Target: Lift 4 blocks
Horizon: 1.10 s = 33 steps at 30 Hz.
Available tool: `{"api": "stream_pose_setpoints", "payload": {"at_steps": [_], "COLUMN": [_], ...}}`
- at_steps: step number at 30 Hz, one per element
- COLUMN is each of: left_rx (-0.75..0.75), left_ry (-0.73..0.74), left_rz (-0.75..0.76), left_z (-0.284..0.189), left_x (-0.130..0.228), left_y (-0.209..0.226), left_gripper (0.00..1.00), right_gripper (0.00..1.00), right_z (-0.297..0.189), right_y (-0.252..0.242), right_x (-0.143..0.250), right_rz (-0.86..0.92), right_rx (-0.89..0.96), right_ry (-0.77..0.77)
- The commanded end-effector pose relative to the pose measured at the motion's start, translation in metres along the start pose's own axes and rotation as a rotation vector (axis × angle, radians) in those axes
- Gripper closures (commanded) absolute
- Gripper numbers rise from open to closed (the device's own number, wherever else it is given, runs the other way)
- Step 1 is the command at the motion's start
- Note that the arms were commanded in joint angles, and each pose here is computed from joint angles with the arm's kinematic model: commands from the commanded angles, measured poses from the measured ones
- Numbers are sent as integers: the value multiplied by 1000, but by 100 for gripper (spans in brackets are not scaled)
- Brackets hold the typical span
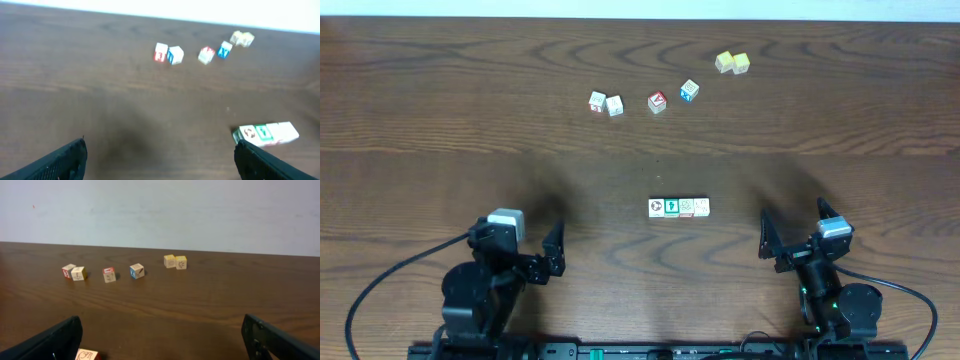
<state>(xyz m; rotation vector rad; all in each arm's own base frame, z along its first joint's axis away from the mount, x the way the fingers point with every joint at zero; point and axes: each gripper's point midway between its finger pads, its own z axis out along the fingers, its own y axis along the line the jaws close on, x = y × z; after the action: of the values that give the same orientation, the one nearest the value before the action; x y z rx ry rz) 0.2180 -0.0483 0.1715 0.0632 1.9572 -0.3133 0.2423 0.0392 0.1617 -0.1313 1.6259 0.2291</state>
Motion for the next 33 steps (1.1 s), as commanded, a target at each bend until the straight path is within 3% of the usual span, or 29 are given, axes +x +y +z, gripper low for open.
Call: {"api": "stream_pose_setpoints", "payload": {"at_steps": [1, 18, 27, 33], "left_rx": [30, -55, -229, -235], "left_ry": [-57, -328, -270, -265], "left_rz": [35, 52, 9, 16], "left_z": [5, 21, 22, 22], "left_x": [-2, -3, 14, 15], "left_y": [-3, 30, 63, 64], "left_gripper": [6, 6, 6, 6], "right_gripper": [1, 1, 1, 1], "right_z": [0, 0, 0, 0], "right_y": [-3, -3, -3, -3], "right_x": [0, 0, 0, 0], "right_rz": [-12, -12, -12, -12], "right_rx": [13, 13, 13, 13], "right_ry": [-2, -2, -2, -2]}}
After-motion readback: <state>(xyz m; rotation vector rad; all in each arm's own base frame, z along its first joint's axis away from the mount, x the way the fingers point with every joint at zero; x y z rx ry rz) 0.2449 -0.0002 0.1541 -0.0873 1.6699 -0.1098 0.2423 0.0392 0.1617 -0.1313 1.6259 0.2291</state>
